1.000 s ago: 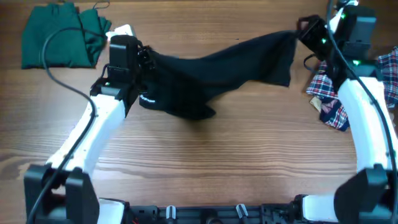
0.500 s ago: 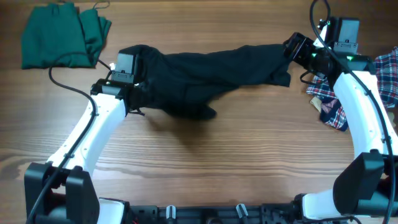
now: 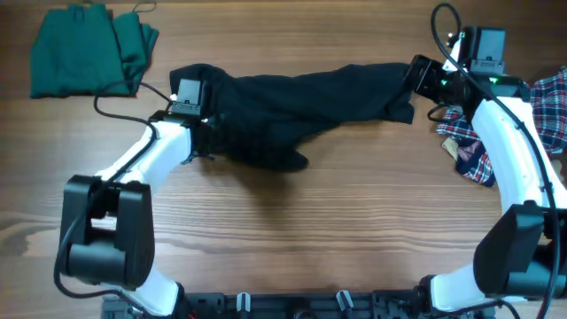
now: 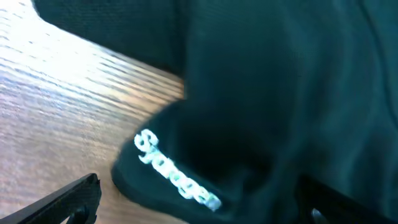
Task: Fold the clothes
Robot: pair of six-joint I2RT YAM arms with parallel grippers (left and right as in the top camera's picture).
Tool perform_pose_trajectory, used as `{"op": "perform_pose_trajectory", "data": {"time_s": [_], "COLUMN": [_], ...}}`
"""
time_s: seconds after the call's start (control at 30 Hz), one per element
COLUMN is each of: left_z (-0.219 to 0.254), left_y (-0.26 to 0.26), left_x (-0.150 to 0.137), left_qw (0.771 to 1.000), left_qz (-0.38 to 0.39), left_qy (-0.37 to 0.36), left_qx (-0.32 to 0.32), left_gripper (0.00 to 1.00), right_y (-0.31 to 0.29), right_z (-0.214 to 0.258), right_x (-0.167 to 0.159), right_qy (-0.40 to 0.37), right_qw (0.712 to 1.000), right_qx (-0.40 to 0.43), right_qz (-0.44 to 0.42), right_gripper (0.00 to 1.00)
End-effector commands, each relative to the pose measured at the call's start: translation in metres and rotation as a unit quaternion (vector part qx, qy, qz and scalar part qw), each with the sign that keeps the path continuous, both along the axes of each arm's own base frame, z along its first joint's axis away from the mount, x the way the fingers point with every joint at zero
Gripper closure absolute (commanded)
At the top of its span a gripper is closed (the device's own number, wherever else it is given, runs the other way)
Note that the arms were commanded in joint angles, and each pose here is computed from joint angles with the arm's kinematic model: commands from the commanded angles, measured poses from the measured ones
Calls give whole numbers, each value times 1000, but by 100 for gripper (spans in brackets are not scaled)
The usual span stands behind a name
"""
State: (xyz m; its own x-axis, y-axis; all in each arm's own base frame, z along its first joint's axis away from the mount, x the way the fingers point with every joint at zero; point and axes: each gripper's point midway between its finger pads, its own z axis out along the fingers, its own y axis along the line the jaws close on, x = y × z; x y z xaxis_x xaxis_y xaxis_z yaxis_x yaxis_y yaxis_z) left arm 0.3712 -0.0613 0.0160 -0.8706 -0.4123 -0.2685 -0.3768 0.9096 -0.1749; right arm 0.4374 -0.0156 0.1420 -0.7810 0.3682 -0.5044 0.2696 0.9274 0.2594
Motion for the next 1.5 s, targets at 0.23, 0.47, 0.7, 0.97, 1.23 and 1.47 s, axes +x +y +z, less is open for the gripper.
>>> {"op": "perform_pose_trajectory", "data": {"time_s": [0.23, 0.47, 0.7, 0.97, 1.23, 1.47], "left_z": [-17, -13, -12, -12, -13, -13], "left_y": [3, -13, -18, -18, -17, -17], "left_x": [6, 7, 6, 6, 4, 5], "left_qw": [998, 995, 993, 993, 993, 993], "left_qz": [-29, -45, -49, -49, -49, -48], "left_qy": [6, 2, 3, 4, 7, 7], "left_qx": [-48, -93, -106, -106, -106, -104], "left_gripper": [6, 18, 69, 96, 96, 96], "right_y": [2, 2, 2, 2, 18, 30], "right_z": [-10, -51, -65, -70, -113, -115], "right_x": [8, 11, 12, 15, 22, 30], "right_qy": [2, 45, 57, 55, 66, 43], "right_qw": [1000, 999, 998, 998, 989, 986], "right_qx": [-10, -6, -9, -14, -5, 20], "right_qz": [25, 26, 33, 41, 132, 158], "right_gripper": [4, 5, 16, 20, 13, 31]}}
